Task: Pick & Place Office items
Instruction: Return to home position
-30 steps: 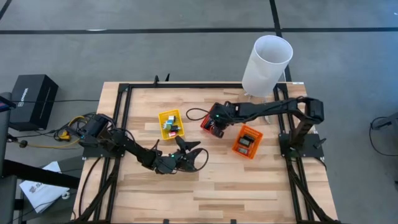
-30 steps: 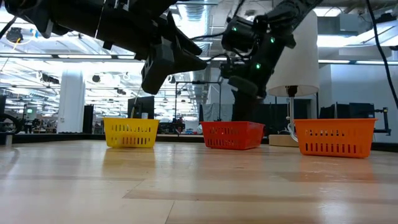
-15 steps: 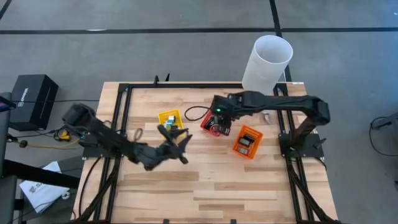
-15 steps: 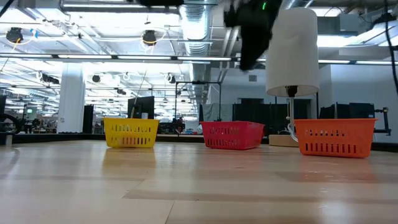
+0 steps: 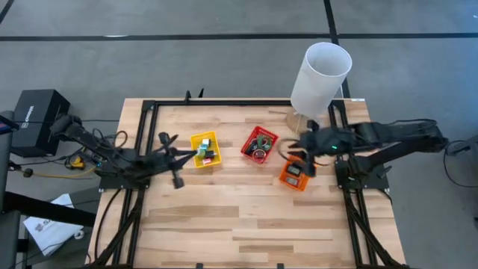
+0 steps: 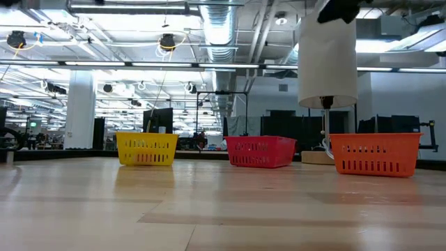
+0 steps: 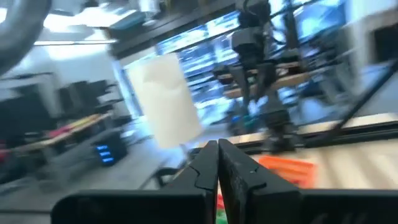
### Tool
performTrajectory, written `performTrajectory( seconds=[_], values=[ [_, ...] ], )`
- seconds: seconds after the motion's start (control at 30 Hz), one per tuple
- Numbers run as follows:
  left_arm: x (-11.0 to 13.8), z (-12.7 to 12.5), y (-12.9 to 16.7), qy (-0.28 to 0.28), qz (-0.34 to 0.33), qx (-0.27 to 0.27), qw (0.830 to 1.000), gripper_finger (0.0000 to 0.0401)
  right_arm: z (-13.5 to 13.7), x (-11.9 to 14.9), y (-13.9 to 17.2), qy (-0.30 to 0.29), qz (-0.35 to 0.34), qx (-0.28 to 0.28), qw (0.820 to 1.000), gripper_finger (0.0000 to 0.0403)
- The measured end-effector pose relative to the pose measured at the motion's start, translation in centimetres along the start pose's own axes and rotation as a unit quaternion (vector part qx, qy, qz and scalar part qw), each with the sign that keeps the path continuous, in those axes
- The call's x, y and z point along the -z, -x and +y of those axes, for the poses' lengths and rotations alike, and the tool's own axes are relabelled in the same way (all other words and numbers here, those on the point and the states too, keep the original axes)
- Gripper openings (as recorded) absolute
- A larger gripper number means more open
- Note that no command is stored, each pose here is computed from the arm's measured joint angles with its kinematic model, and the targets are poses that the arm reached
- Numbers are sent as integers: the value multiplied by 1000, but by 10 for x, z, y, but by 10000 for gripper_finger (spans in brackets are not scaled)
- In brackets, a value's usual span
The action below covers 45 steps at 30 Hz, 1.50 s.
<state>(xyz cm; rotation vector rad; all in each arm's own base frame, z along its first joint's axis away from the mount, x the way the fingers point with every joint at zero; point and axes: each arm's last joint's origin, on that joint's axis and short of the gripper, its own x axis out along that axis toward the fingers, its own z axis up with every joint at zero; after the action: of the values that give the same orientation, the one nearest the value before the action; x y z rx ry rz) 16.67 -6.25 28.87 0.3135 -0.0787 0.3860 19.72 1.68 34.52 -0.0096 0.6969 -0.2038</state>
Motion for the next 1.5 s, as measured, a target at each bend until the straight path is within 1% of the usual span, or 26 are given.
performTrajectory(
  seconds=[0.07, 0.1, 0.17, 0.2, 0.27, 0.33, 0.37, 0.4, 0.5, 0.57, 0.67, 0.73, 0.83, 0.9, 0.93, 1.0, 1.1, 1.2, 1.33, 1.43, 1.5],
  values=[
    [14, 11, 14, 33, -14, 14, 999, 4, 3, 14, 6, 21, -38, -20, 999, 68],
    [20, 16, 21, 54, -20, 13, 998, 2, 5, 21, 8, 45, -59, -39, 997, 59],
    [30, 25, 33, 92, -38, 18, 995, 1, 10, 36, 11, 104, -99, -86, 986, 44],
    [36, 28, 38, 103, -49, 29, 993, 1, 13, 39, 12, 126, -141, -112, 976, 37],
    [48, 30, 47, 105, -72, 71, 989, 1, 16, 51, 14, 173, -207, -151, 951, 24],
    [60, 29, 54, 95, -94, 113, 985, 1, 17, 62, 13, 203, -264, -172, 927, 12],
    [66, 28, 57, 86, -102, 134, 982, 1, 16, 69, 11, 214, -280, -176, 919, 7],
    [72, 27, 59, 76, -109, 146, 980, 1, 15, 77, 8, 219, -288, -177, 915, 4],
    [88, 25, 64, 73, -108, 153, 980, 0, 11, 93, -1, 212, -323, -181, 905, 3],
    [98, 22, 66, 76, -95, 156, 980, 0, 8, 106, -10, 204, -322, -183, 906, 4],
    [101, 22, 65, 84, -79, 160, 980, 0, 1, 118, -18, 184, -324, -186, 909, 2],
    [102, 22, 64, 80, -75, 159, 981, 0, -4, 122, -19, 171, -337, -189, 907, 1],
    [102, 23, 64, 75, -78, 151, 983, 0, -15, 130, -19, 131, -329, -168, 920, 1],
    [103, 23, 63, 73, -76, 151, 983, 0, -20, 134, -19, 108, -329, -153, 926, 1],
    [102, 23, 63, 72, -77, 151, 983, 0, -22, 139, -19, 101, -327, -157, 926, 1],
    [102, 23, 64, 73, -77, 150, 983, 0, -24, 150, -22, 88, -329, -163, 926, 1],
    [103, 23, 64, 73, -75, 151, 983, 0, -26, 166, -26, 68, -341, -156, 924, 1],
    [103, 23, 63, 74, -72, 145, 984, 0, -26, 178, -28, 43, -363, -158, 917, 0],
    [103, 24, 63, 62, -72, 139, 986, 4, -26, 189, -30, 40, -384, -155, 909, 0],
    [103, 24, 63, 57, -72, 139, 986, 7, -25, 195, -37, 44, -366, -152, 917, 0],
    [103, 24, 63, 57, -72, 139, 986, 8, -26, 196, -39, 42, -367, -147, 917, 0]
  ],
)
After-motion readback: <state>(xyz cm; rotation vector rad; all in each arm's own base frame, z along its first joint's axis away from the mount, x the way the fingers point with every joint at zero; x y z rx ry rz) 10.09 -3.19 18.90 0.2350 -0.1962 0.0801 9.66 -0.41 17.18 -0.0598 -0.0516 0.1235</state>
